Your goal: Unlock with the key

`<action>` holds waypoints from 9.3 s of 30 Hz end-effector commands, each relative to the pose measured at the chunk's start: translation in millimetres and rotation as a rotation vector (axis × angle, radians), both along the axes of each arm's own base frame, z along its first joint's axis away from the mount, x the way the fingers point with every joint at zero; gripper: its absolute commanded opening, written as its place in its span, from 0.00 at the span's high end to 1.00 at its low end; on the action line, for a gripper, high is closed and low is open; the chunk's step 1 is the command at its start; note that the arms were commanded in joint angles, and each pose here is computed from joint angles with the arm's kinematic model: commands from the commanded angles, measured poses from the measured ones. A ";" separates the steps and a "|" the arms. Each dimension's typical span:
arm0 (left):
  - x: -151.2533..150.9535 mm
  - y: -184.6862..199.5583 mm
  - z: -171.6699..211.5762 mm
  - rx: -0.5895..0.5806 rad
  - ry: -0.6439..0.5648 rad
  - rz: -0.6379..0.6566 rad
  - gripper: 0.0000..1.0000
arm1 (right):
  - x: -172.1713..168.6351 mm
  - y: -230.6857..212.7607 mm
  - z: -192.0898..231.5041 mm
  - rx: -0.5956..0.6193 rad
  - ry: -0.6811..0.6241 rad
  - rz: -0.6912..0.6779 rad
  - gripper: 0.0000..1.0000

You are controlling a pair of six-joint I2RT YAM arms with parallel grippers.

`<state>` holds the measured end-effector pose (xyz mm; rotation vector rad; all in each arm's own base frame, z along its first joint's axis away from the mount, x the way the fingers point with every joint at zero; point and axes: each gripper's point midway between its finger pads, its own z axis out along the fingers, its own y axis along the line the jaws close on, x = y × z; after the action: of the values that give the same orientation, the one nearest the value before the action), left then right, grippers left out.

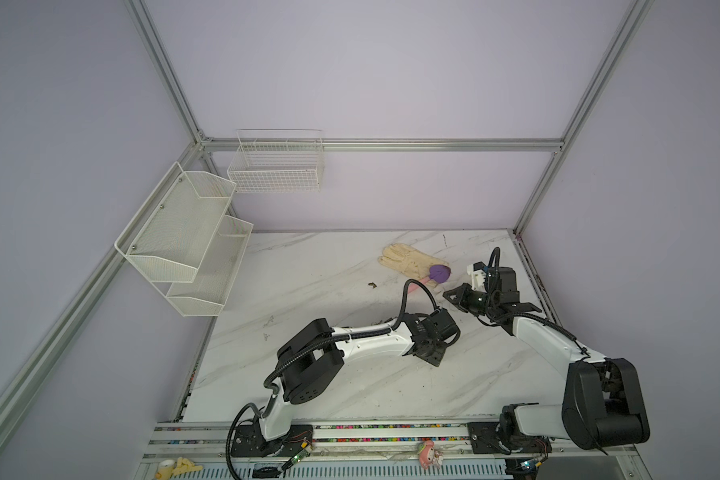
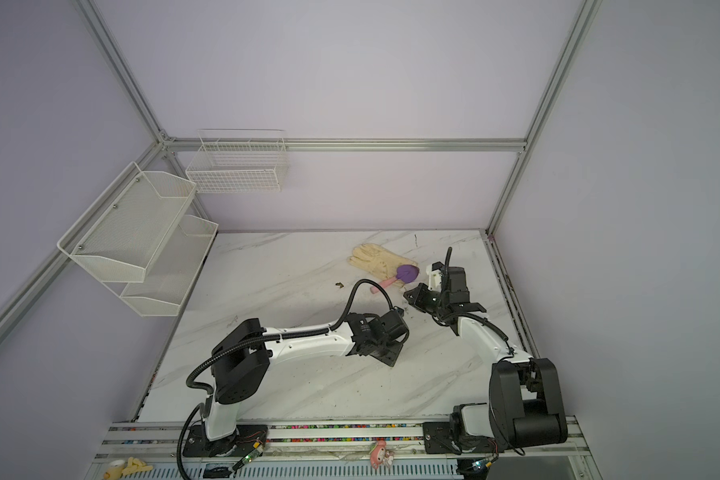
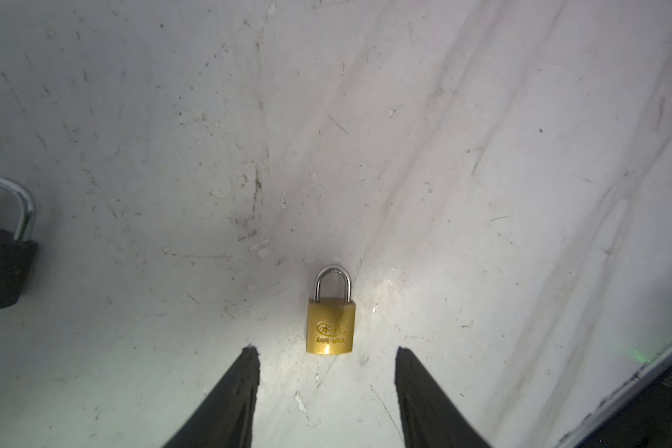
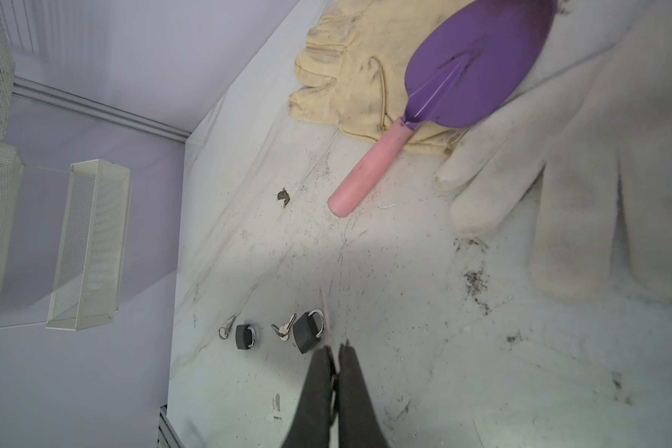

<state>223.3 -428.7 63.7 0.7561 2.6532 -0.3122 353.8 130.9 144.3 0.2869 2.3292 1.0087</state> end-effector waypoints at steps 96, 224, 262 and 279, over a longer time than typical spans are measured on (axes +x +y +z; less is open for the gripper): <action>73.4 222.4 168.5 -0.712 -0.105 1.228 1.00 | -104.1 239.0 93.5 0.008 -0.445 0.378 1.00; 74.5 225.8 207.1 -0.823 -0.172 1.194 1.00 | -105.2 224.5 98.7 0.029 -0.408 0.312 1.00; 79.3 208.8 209.8 -0.843 -0.131 1.154 1.00 | -92.0 248.5 122.3 0.080 -0.455 0.318 1.00; 76.9 200.5 213.1 -0.833 -0.125 1.120 1.00 | -82.8 245.3 113.1 0.033 -0.396 0.268 1.00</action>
<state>302.9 -212.4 258.3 -0.9503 2.0719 -0.7944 260.5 373.5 243.1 -0.2590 2.0440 1.1180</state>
